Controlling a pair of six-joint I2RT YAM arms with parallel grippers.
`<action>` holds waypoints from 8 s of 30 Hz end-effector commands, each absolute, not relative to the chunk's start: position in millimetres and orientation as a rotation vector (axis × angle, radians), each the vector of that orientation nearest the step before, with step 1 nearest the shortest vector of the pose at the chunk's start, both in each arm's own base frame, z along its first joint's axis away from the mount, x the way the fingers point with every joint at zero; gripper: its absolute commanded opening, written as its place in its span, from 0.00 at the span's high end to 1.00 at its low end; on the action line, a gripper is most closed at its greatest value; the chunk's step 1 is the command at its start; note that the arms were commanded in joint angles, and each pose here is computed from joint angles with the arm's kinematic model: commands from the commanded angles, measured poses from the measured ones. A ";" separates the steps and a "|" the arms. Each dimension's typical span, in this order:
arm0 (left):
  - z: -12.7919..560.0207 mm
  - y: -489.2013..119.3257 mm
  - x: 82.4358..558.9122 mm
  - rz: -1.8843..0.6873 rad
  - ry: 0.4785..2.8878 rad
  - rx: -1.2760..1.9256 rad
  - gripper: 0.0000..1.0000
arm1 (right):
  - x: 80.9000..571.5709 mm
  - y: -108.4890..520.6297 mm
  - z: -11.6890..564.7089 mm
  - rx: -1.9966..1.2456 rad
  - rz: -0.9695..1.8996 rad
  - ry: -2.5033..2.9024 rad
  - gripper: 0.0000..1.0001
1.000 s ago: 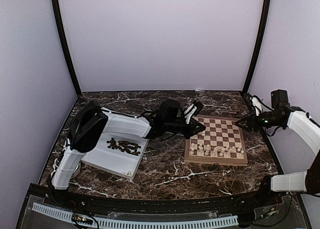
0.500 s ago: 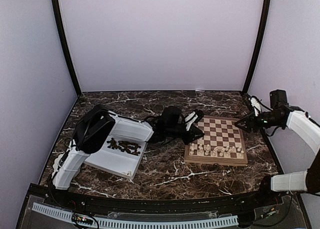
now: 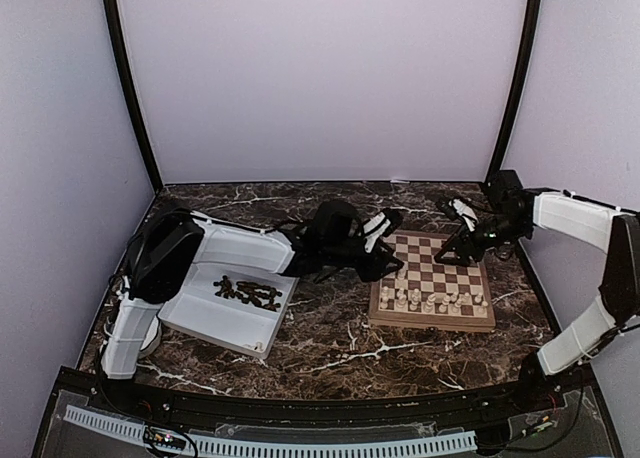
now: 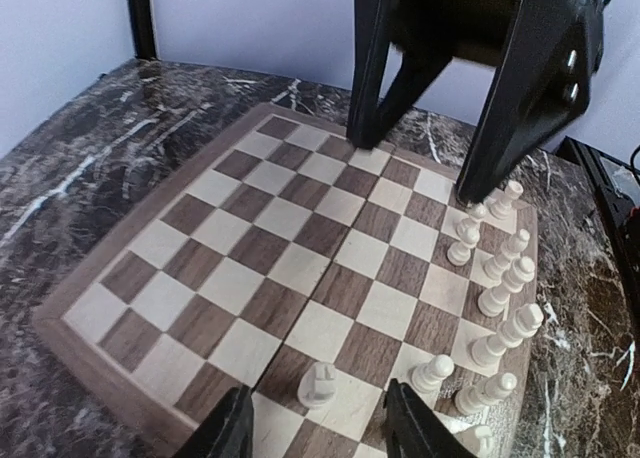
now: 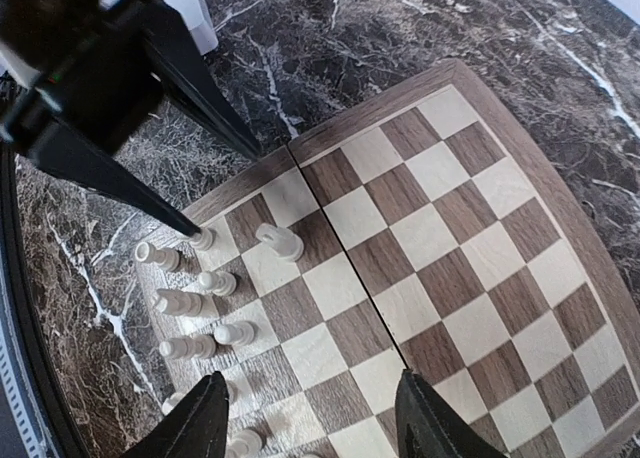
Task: Set up the chess pieces on the board
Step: Place the knight on the chessboard, then pick up the knight from the chessboard, then place the knight at g2, then adjust the chess pile in the storage box, then pick up the pawn from the storage box.
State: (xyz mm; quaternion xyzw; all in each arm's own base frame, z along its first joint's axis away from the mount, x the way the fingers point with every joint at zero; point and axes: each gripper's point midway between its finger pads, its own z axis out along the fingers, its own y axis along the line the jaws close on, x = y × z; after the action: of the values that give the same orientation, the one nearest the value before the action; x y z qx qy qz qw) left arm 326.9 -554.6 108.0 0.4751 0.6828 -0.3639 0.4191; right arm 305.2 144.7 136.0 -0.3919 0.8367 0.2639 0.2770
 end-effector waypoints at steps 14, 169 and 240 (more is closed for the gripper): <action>163.9 -394.9 309.7 -0.481 2.072 0.838 0.55 | 329.4 219.5 94.5 -1.447 0.687 2.296 0.41; 42.3 -251.8 167.0 -0.583 3.115 0.604 0.53 | 277.8 161.9 144.7 -1.217 0.565 2.276 0.63; 53.6 -237.0 228.4 -0.331 3.002 0.073 0.71 | 282.0 163.3 140.1 -1.214 0.563 2.287 0.63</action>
State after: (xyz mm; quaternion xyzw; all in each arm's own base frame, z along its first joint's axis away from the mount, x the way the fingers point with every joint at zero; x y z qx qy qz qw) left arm 220.8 -226.0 56.2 0.0395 0.9933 -0.0924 0.0567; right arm 277.6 161.0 136.3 -0.4412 0.8416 0.2113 0.2288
